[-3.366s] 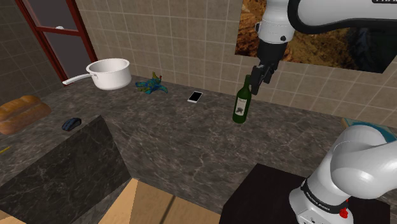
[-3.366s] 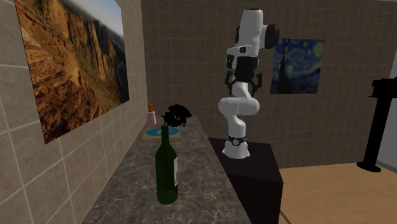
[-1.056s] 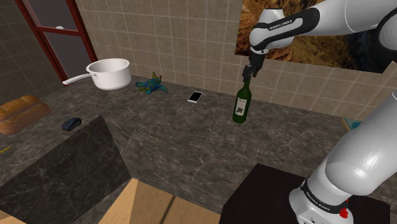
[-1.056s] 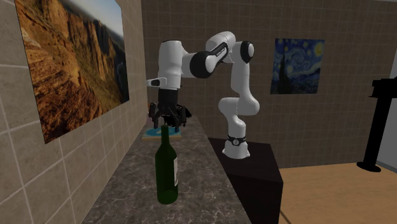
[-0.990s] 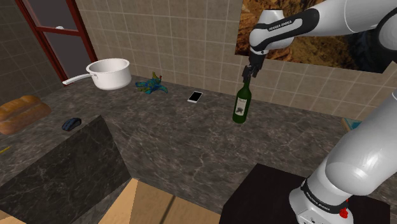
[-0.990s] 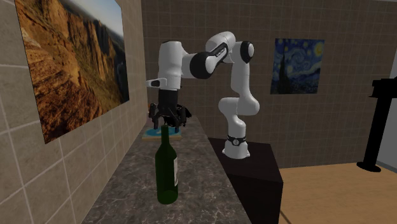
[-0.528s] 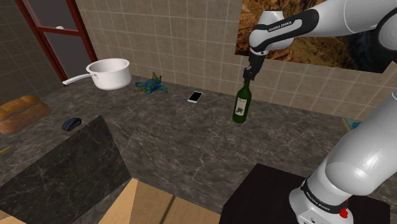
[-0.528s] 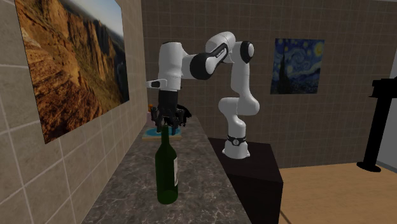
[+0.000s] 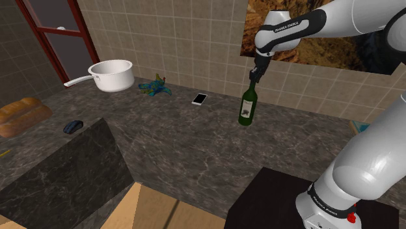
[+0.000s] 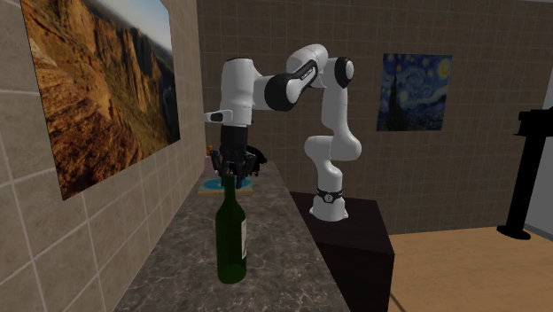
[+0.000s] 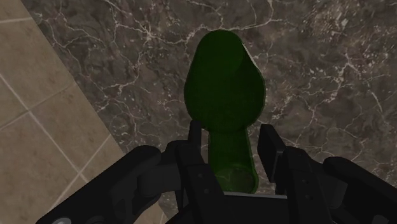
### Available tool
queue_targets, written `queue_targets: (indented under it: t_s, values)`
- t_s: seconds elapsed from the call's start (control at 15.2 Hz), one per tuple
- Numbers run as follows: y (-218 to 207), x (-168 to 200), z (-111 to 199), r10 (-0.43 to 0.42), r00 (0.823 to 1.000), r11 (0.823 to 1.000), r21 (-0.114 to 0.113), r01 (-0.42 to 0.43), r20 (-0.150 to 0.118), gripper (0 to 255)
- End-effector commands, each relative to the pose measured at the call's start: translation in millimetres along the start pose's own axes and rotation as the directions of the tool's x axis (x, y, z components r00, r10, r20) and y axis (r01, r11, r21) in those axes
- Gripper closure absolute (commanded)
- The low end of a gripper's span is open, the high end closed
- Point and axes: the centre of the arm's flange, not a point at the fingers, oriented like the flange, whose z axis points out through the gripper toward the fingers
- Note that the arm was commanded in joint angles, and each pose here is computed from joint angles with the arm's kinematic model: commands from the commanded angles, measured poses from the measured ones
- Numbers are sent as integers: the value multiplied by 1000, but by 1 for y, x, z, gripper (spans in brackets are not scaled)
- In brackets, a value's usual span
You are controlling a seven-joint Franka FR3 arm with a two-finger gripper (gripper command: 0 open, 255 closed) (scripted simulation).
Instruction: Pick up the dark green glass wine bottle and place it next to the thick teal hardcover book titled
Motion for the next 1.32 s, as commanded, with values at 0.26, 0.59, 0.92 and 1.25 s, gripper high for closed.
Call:
queue_targets:
  t_s: [0.26, 0.59, 0.92, 1.25]
  values:
    - [1, 3, -20, 0, 1000, 1000, 0, 0, 1, 255]
    - [2, 6, -47, 0, 1000, 1000, 0, 0, 1, 255]
    - [4, 9, -73, 0, 1000, 1000, 0, 0, 1, 255]
    - [5, 12, -99, 0, 1000, 1000, 0, 0, 1, 255]
